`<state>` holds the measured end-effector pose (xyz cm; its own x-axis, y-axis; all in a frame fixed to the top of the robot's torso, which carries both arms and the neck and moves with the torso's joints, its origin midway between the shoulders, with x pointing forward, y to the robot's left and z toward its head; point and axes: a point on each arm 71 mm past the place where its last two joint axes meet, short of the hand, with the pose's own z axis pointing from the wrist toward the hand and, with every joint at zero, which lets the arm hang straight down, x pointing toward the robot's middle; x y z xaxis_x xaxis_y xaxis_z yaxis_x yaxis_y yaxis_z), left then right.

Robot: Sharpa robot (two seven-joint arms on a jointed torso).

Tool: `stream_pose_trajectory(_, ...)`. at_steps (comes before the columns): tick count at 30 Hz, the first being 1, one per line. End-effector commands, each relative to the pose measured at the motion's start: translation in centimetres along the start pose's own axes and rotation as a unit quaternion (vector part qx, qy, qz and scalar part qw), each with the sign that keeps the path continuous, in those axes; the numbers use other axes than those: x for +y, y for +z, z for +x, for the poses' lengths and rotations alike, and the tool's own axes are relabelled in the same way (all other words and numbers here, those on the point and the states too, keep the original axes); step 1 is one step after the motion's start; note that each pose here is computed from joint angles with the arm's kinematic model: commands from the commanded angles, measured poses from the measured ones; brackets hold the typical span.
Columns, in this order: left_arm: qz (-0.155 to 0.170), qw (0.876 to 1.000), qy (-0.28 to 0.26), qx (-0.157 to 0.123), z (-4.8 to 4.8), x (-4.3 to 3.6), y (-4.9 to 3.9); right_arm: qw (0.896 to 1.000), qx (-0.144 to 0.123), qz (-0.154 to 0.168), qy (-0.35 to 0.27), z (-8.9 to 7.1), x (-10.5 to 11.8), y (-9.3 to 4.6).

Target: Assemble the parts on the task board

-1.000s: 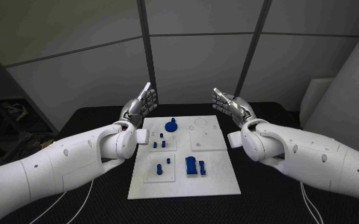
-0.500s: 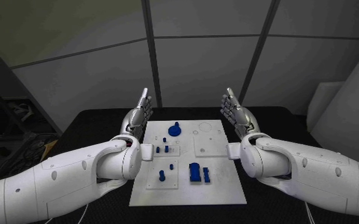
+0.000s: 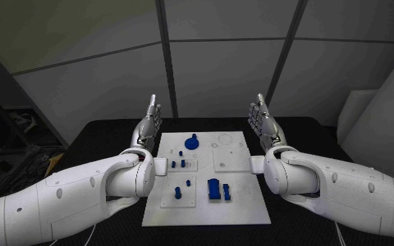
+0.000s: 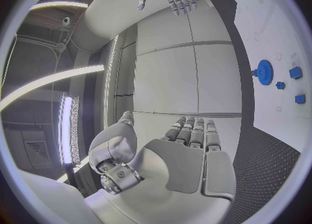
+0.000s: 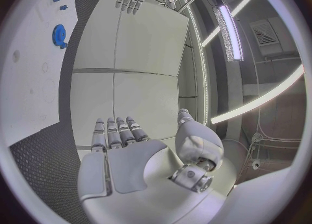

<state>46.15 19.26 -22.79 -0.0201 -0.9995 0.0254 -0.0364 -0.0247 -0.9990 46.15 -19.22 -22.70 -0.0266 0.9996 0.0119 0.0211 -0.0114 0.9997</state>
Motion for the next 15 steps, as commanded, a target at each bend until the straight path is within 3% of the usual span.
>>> stream_pose_trajectory(1,0.018,1.000,0.008,-0.002,0.02,-0.37,0.01,1.000,-0.005,-0.010,-0.001,-0.02,0.28,0.02)
stream_pose_trajectory(15,0.018,1.000,0.008,-0.002,0.02,-0.37,0.01,1.000,-0.005,-0.010,-0.001,-0.02,0.28,0.02)
